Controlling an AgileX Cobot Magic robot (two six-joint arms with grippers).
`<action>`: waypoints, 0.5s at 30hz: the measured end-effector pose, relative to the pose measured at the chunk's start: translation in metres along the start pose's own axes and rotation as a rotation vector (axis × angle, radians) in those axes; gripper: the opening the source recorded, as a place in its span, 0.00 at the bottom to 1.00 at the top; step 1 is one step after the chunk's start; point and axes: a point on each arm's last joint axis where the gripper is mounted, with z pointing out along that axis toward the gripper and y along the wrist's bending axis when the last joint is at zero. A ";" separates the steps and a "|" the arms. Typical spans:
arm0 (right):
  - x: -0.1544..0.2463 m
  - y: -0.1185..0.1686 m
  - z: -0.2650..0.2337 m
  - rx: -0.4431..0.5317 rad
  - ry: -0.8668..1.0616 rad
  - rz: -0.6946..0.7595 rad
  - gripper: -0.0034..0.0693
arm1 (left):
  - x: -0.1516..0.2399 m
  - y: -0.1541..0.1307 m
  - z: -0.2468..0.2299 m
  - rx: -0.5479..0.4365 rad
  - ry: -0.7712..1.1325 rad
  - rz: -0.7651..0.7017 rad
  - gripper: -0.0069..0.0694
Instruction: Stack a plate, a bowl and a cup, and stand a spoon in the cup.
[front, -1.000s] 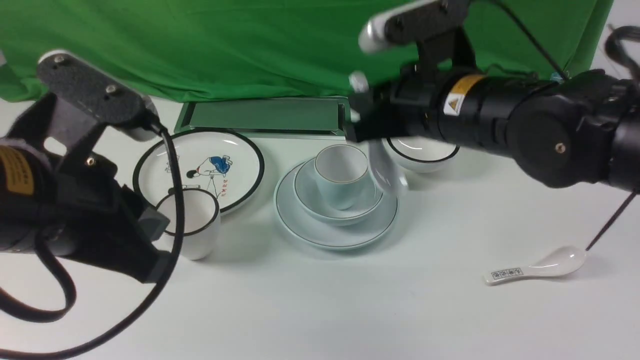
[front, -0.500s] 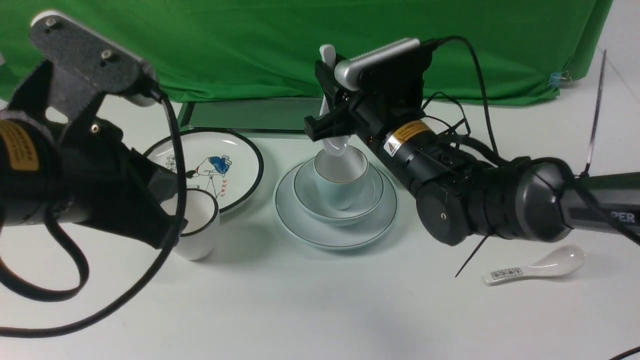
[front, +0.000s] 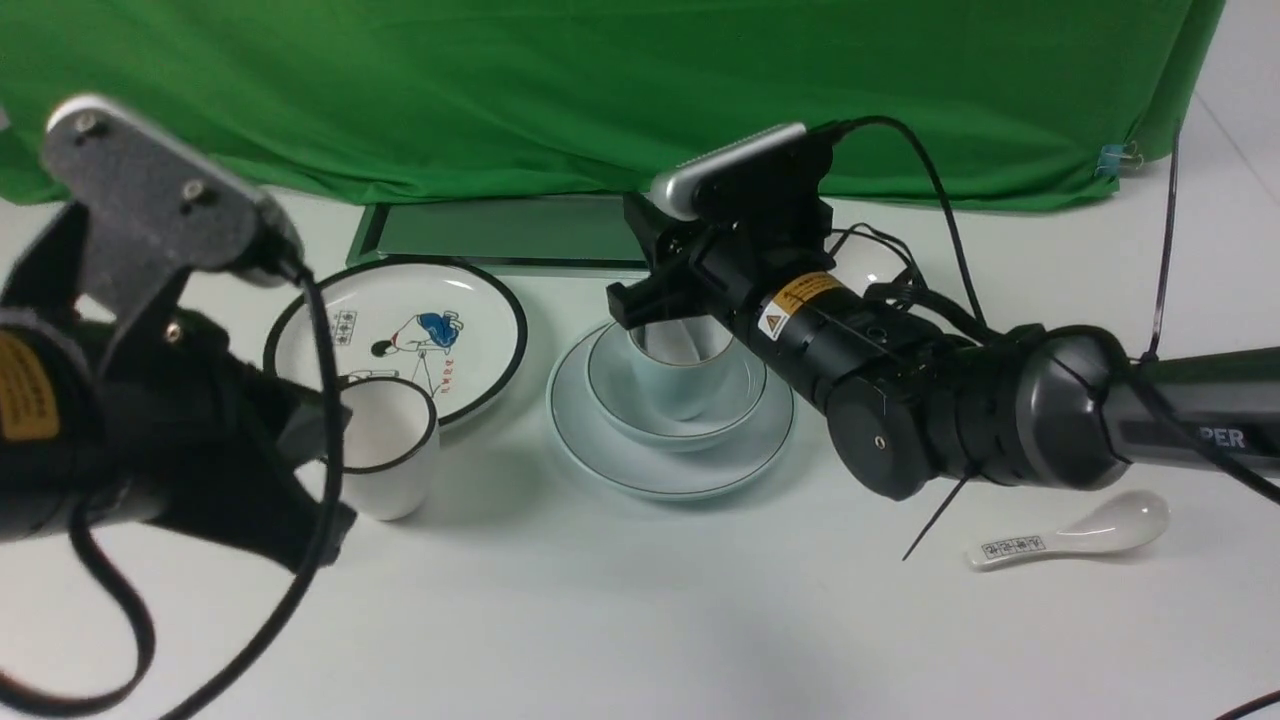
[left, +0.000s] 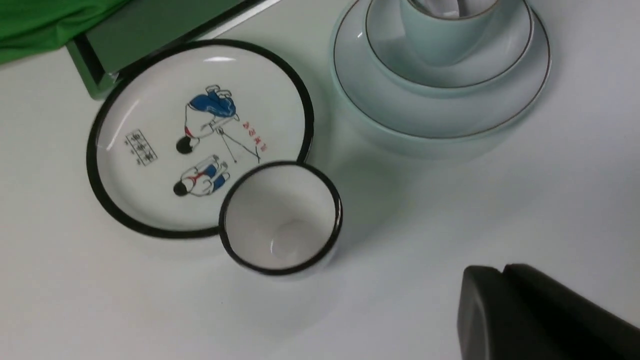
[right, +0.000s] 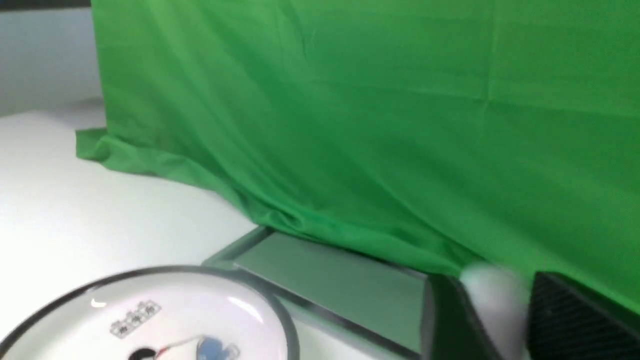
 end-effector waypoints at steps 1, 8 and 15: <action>-0.005 0.000 -0.003 -0.005 0.022 0.010 0.48 | 0.015 -0.002 -0.008 -0.002 -0.016 -0.037 0.05; -0.066 -0.004 -0.035 -0.027 0.107 0.006 0.32 | 0.055 -0.007 -0.059 -0.017 -0.202 -0.121 0.05; -0.152 -0.012 -0.124 -0.063 0.161 -0.081 0.06 | 0.099 -0.013 -0.113 -0.041 -0.481 -0.128 0.05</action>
